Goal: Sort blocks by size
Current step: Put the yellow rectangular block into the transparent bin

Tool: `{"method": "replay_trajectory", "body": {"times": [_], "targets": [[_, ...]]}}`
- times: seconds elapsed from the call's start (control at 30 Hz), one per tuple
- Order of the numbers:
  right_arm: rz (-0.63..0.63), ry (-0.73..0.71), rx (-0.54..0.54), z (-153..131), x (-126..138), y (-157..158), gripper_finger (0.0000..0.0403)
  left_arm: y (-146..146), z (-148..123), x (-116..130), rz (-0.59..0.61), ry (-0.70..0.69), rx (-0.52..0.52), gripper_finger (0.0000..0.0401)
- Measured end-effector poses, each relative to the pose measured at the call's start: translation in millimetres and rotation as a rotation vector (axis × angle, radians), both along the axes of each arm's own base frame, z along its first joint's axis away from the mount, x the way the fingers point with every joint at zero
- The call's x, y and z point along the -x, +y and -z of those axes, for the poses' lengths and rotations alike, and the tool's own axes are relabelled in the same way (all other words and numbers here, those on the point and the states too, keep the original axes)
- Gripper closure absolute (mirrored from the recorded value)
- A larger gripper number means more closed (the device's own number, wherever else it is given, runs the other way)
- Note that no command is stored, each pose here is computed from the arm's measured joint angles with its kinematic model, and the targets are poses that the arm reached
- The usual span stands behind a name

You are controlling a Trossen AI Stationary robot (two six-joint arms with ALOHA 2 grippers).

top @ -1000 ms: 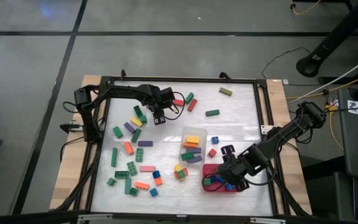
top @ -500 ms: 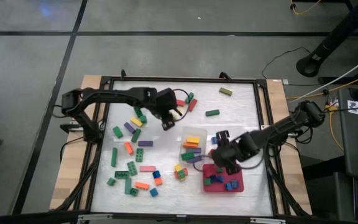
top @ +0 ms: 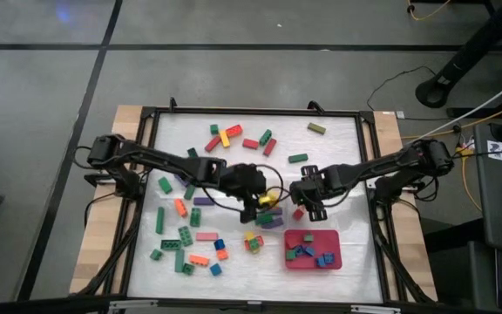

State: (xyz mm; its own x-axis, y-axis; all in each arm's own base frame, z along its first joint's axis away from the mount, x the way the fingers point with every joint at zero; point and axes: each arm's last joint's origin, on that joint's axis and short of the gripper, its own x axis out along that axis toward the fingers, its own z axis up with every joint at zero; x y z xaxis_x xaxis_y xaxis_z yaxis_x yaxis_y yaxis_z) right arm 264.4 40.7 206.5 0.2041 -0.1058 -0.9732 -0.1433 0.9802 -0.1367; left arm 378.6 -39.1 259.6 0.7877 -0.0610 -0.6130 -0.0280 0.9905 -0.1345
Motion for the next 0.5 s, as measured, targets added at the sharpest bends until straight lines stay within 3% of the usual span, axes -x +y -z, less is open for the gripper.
{"method": "replay_trajectory", "body": {"times": [0.23, 0.5], "targets": [[0.015, -0.016, -0.043, 17.6, 0.5, -21.6, 0.0176, -13.9, 32.0, -14.5, 0.036, 0.047, -0.047, 0.0255], [0.000, -0.026, -0.125, 32.8, 4.4, -29.4, 0.0176, -13.9, 46.9, -19.0, 0.015, 0.084, -0.067, 0.0201]]}}
